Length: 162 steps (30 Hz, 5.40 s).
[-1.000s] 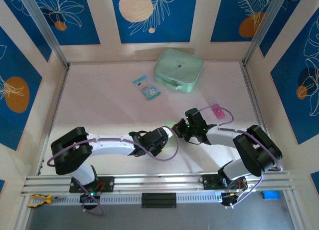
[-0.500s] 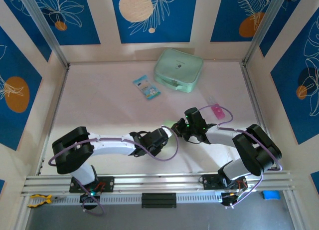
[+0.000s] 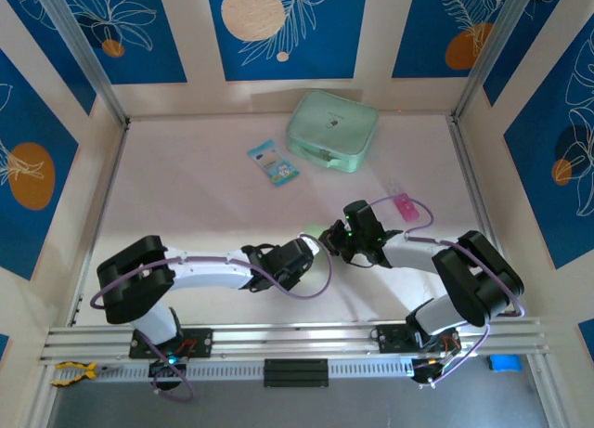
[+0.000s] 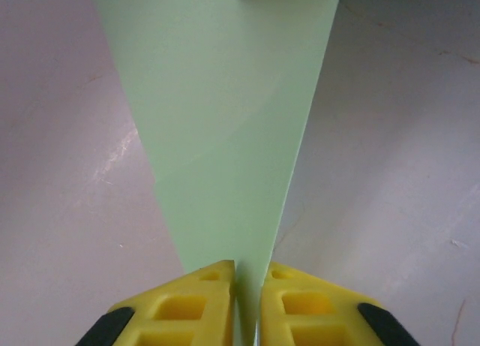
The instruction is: Fold a paper plane with a square sheet of paper (pick it up from the middle)
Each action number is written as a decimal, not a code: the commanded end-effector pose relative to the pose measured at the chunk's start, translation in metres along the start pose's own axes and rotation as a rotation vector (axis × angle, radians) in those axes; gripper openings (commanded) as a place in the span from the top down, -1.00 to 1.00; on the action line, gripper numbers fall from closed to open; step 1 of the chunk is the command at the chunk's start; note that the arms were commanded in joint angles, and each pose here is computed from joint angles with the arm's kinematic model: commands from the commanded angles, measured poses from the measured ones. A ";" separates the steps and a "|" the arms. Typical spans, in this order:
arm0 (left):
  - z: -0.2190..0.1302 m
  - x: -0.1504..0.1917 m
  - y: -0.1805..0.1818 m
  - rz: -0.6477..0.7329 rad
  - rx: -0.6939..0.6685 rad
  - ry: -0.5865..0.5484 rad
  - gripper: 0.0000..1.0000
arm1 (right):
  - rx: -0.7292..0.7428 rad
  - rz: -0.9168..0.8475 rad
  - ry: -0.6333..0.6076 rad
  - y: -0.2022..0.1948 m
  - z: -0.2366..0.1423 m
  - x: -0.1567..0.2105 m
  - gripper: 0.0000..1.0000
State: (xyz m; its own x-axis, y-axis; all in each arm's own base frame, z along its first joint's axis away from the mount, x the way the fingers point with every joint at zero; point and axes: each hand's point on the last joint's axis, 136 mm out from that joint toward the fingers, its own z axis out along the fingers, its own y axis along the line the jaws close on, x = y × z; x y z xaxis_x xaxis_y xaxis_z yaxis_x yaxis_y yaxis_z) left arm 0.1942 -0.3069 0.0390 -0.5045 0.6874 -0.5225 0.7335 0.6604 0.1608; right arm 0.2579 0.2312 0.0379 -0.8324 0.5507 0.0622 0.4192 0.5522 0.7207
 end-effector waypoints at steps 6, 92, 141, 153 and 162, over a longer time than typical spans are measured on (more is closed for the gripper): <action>0.003 0.004 -0.005 -0.069 0.025 0.033 0.89 | 0.019 -0.044 -0.012 0.004 -0.009 0.000 0.64; 0.029 0.023 -0.014 -0.644 0.736 0.079 1.00 | -0.123 -0.342 0.119 0.031 0.004 0.046 0.77; 0.044 0.043 -0.007 -0.751 0.739 0.211 1.00 | -0.126 -0.275 0.185 0.007 0.037 0.029 0.78; 0.047 0.048 -0.007 -0.762 0.733 0.230 1.00 | -0.089 -0.224 0.188 -0.013 0.047 0.024 0.78; 0.035 0.037 -0.005 -0.757 0.753 0.192 0.81 | -0.005 -0.177 0.182 -0.035 0.047 0.023 0.79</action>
State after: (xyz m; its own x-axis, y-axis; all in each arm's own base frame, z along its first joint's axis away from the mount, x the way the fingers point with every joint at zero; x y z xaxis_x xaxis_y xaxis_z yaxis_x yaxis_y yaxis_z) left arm 0.2008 -0.3167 0.0220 -0.9399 0.2662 -0.2138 0.3251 0.5066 -0.7985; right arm 0.2581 0.2774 0.0186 -0.9600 0.2794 -0.0189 0.1423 0.5448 0.8264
